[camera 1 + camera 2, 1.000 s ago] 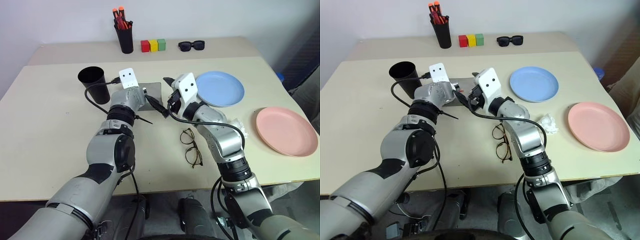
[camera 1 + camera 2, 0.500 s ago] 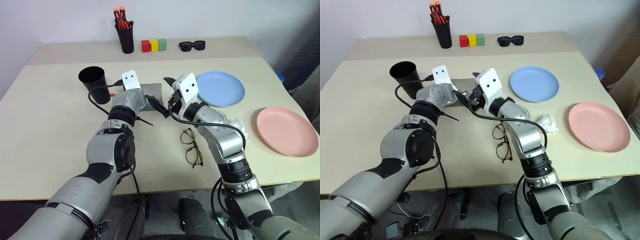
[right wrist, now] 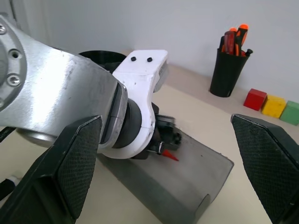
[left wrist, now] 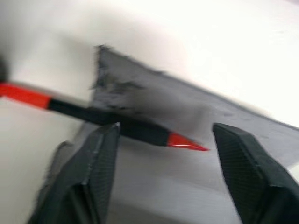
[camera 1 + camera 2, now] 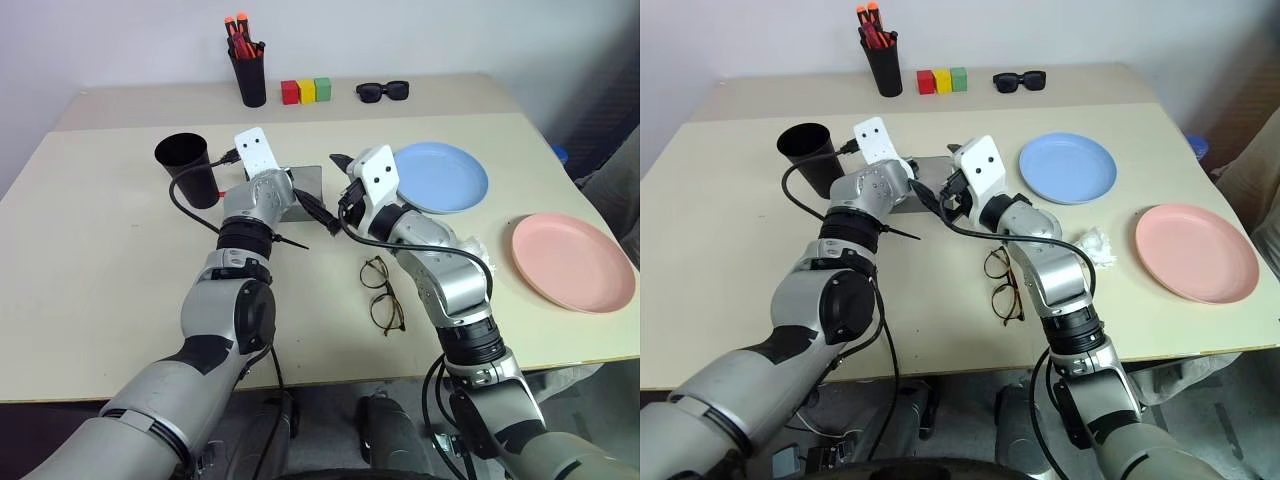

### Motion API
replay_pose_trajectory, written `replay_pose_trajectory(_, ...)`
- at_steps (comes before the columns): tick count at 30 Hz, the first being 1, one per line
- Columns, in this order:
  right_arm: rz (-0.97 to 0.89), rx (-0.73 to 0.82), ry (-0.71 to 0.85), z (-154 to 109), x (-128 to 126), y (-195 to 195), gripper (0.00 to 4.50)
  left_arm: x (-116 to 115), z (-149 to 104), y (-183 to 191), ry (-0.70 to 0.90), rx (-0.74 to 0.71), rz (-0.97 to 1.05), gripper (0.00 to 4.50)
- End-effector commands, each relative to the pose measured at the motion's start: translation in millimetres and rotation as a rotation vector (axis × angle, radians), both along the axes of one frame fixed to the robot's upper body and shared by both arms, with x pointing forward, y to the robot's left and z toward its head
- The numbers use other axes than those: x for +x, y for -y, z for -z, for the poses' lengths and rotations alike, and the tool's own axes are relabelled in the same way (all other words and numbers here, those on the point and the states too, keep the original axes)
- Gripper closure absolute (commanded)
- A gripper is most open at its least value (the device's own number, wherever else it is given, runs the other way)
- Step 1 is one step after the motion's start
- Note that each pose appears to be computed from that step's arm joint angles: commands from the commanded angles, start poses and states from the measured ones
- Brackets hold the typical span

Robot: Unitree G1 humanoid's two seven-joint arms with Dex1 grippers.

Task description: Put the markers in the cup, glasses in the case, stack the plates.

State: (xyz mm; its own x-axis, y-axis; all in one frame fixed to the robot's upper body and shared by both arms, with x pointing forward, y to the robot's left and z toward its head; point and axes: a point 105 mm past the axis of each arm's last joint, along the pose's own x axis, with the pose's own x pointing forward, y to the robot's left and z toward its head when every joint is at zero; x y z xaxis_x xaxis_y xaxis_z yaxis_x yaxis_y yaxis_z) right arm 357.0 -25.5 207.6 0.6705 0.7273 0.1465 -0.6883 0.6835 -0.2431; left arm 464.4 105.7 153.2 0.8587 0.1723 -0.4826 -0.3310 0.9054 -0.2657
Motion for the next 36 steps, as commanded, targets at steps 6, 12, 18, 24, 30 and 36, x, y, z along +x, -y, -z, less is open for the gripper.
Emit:
replay_pose_trajectory(6,-0.05,0.011,0.047,-12,-8,-11,0.0,4,-3,0,-0.03,-0.034,-0.031,1.21)
replay_pose_trajectory(12,-0.043,0.01,0.046,-11,-9,-9,0.0,1,6,2,-0.076,-0.049,-0.037,1.21)
replay_pose_trajectory(18,-0.04,0.01,0.044,-10,-9,-8,0.0,-3,11,8,-0.132,-0.084,-0.031,2.43)
replay_pose_trajectory(24,-0.044,0.01,0.043,-10,-9,-9,0.0,-2,3,13,-0.135,-0.104,-0.019,4.47)
replay_pose_trajectory(30,-0.046,0.01,0.043,-10,-9,-9,0.0,0,-9,18,-0.102,-0.083,0.008,4.47)
replay_pose_trajectory(36,-0.044,0.009,0.043,-10,-9,-9,0.0,9,-42,15,0.083,0.115,0.021,4.47)
